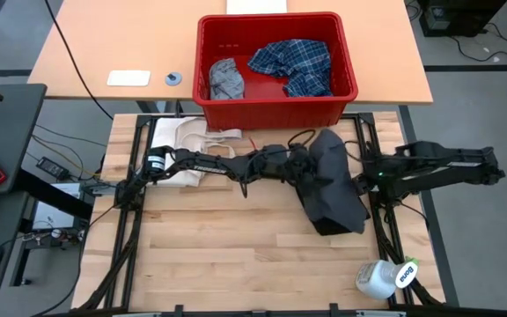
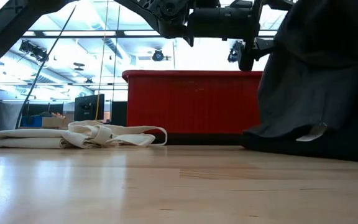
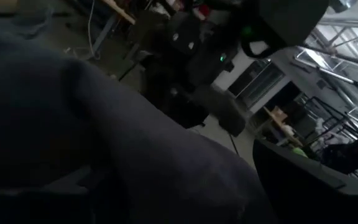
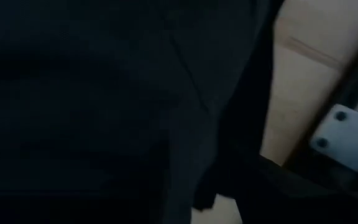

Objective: Fold Laundry from Bin
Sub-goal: Stack the folded gray pants on top of the folded black shirt

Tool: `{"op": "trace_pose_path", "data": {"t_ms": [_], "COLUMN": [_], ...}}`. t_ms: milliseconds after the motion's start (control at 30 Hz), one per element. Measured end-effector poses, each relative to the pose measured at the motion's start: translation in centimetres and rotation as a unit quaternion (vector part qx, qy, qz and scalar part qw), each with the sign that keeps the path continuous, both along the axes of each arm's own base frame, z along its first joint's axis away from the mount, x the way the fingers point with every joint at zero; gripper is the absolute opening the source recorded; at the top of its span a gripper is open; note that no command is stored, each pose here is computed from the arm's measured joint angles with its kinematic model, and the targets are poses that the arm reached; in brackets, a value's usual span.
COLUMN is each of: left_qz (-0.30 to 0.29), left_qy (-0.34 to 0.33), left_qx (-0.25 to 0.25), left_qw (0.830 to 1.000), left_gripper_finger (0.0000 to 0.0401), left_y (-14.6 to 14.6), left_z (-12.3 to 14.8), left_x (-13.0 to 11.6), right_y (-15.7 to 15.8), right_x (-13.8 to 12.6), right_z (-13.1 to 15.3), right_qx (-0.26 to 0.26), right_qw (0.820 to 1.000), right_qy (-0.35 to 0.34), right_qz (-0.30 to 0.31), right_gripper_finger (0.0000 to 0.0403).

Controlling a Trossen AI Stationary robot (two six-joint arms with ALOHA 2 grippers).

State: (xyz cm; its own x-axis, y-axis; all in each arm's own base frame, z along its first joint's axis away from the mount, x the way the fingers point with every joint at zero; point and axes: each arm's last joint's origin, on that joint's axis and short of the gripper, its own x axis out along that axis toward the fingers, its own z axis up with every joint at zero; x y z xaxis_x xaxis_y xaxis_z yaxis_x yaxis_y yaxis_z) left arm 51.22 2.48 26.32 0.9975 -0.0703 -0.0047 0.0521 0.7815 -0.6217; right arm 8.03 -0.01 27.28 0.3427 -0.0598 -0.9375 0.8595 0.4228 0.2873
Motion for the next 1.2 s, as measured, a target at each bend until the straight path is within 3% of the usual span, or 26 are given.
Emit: {"op": "trace_pose_path", "data": {"t_ms": [133, 333, 467, 667, 733, 900, 1033, 1200], "left_qz": [-0.002, -0.013, -0.027, -0.040, -0.042, -0.008, 0.004, 0.009], "left_qy": [0.016, -0.009, -0.032, -0.008, 0.012, 0.119, 0.167, 0.169], "left_qx": [0.003, 0.000, 0.011, 0.076, 0.109, 0.122, 0.098, 0.056], "left_qw": [1.000, 1.000, 0.999, 0.996, 0.993, 0.985, 0.981, 0.984], "left_gripper_finger": [0.0315, 0.0315, 0.0315, 0.0315, 0.0315, 0.0315, 0.0315, 0.0315], "left_y": [-0.2, -0.8, -1.3, -2.1, -2.4, -1.8, -1.7, -1.9], "left_z": [-0.3, 0.2, 2.7, 7.5, 8.6, 6.8, 2.7, -1.4], "left_x": [0.0, 0.0, 0.4, 0.5, 0.3, 0.1, 0.6, 1.5], "right_y": [-0.1, -0.1, -0.1, -0.4, -0.6, -1.7, -2.1, -2.3], "right_x": [1.7, 4.8, 6.4, 8.1, 8.1, 7.6, 7.1, 7.0], "right_z": [-2.6, -4.6, -4.8, -3.0, -2.6, -4.9, -7.3, -8.7], "right_qx": [-0.019, -0.030, -0.043, -0.070, -0.087, -0.094, -0.051, 0.000], "right_qw": [0.999, 0.983, 0.957, 0.899, 0.890, 0.938, 0.976, 0.989], "right_qy": [-0.036, -0.182, -0.287, -0.431, -0.446, -0.333, -0.213, -0.146], "right_qz": [0.000, 0.006, 0.005, 0.030, 0.032, -0.013, -0.016, -0.010], "right_gripper_finger": [0.0162, 0.0161, 0.0161, 0.0161, 0.0161, 0.0155, 0.0153, 0.0153]}}
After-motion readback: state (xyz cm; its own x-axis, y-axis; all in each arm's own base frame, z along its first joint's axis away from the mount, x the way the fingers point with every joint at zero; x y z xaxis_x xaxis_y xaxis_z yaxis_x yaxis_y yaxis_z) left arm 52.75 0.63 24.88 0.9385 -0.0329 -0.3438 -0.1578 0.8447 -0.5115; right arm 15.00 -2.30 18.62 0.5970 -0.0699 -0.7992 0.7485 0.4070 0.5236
